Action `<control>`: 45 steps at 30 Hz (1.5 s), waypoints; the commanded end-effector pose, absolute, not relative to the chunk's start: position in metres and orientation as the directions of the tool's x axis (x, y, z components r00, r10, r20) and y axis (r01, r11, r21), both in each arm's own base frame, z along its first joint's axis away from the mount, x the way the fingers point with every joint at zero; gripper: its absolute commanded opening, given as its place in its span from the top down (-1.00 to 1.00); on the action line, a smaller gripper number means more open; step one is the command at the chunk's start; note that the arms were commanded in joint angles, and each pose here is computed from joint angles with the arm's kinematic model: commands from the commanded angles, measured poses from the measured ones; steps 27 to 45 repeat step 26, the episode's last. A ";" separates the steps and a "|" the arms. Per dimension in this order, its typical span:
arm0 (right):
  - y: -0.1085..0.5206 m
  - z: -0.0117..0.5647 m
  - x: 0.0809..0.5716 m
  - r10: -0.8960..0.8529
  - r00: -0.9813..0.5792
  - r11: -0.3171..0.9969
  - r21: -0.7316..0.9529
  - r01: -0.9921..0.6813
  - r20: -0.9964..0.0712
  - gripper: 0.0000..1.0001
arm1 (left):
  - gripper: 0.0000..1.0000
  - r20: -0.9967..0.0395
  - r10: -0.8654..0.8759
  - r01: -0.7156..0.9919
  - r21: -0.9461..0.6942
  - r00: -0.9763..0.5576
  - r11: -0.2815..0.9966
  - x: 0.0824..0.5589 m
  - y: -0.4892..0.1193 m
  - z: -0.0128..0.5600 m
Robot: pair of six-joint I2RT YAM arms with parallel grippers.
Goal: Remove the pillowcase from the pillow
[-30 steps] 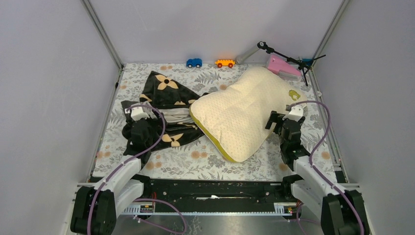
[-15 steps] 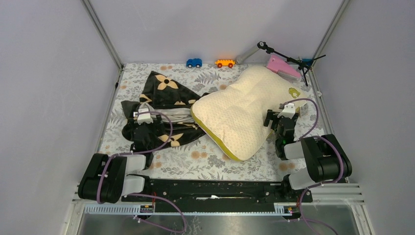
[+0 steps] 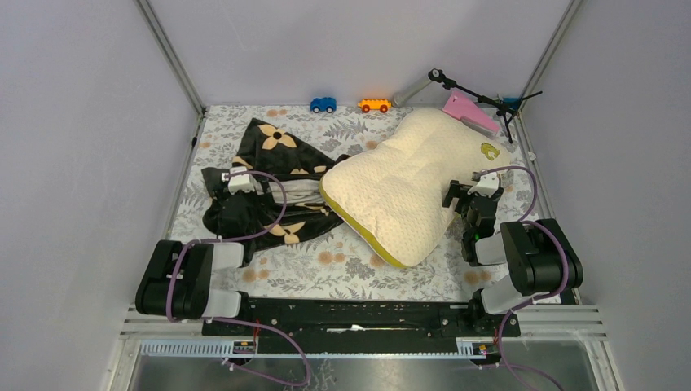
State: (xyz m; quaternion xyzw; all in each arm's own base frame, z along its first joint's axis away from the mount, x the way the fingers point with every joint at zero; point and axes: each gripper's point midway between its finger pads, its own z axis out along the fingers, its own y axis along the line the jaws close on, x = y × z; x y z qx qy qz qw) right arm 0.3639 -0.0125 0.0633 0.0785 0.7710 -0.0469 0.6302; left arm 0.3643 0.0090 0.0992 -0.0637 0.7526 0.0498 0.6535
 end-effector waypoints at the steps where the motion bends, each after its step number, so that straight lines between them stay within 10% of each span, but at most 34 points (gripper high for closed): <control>1: -0.017 0.074 0.369 0.050 -0.148 0.981 0.021 0.191 -0.988 -0.99 | -0.98 -0.995 -0.096 -0.110 -0.100 0.038 0.989 0.366 0.006 0.114; 45: -0.017 0.074 0.368 0.052 -0.148 0.981 0.024 0.190 -0.988 -0.99 | -0.98 -0.994 -0.053 -0.029 -0.051 -0.091 0.998 0.383 -0.007 0.097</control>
